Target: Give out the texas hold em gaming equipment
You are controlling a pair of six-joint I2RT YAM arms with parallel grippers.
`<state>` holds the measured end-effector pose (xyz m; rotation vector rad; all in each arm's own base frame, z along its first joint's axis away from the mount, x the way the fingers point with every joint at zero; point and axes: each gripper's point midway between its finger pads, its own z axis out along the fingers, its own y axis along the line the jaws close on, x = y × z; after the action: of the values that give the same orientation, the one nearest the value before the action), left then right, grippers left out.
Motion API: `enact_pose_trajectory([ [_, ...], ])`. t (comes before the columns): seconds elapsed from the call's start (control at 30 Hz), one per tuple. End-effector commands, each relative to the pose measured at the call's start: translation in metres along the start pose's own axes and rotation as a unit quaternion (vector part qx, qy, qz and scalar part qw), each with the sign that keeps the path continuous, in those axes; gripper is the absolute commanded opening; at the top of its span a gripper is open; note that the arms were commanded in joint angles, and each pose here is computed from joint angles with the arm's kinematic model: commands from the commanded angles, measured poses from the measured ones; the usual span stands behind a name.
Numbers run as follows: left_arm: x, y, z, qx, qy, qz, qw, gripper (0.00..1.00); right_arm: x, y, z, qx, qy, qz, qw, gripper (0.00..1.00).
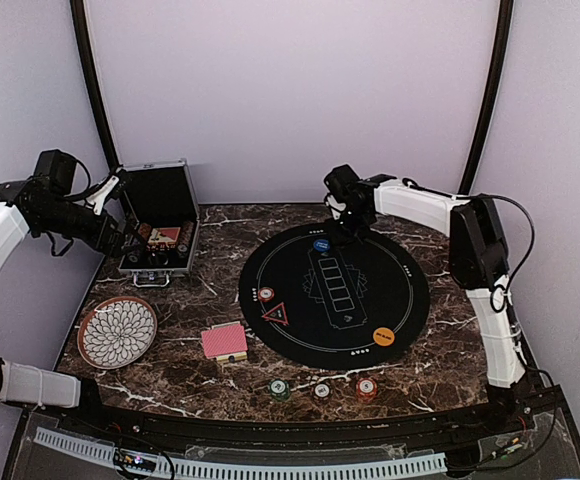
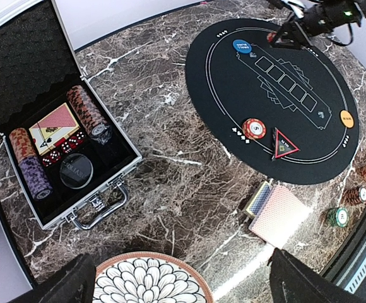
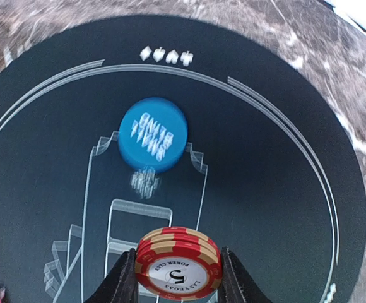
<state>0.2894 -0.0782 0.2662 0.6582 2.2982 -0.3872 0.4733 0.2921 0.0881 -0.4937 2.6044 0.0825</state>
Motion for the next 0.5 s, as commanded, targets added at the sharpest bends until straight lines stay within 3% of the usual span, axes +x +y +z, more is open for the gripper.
enact_pose_trajectory([
  [0.0,0.007,-0.008,-0.003,0.015,0.0,-0.004,1.0,0.99,-0.022,-0.004,0.015,0.004,-0.019,0.005,1.0,0.0],
  [0.4,0.009,-0.006,0.001,0.013,0.003,-0.002,1.0,0.99,-0.005,-0.024,0.043,0.015,0.004,0.022,1.0,0.0],
  [0.47,0.009,-0.005,0.002,0.013,0.004,-0.002,1.0,0.99,-0.003,-0.026,0.047,0.017,0.009,0.02,1.0,0.06],
])
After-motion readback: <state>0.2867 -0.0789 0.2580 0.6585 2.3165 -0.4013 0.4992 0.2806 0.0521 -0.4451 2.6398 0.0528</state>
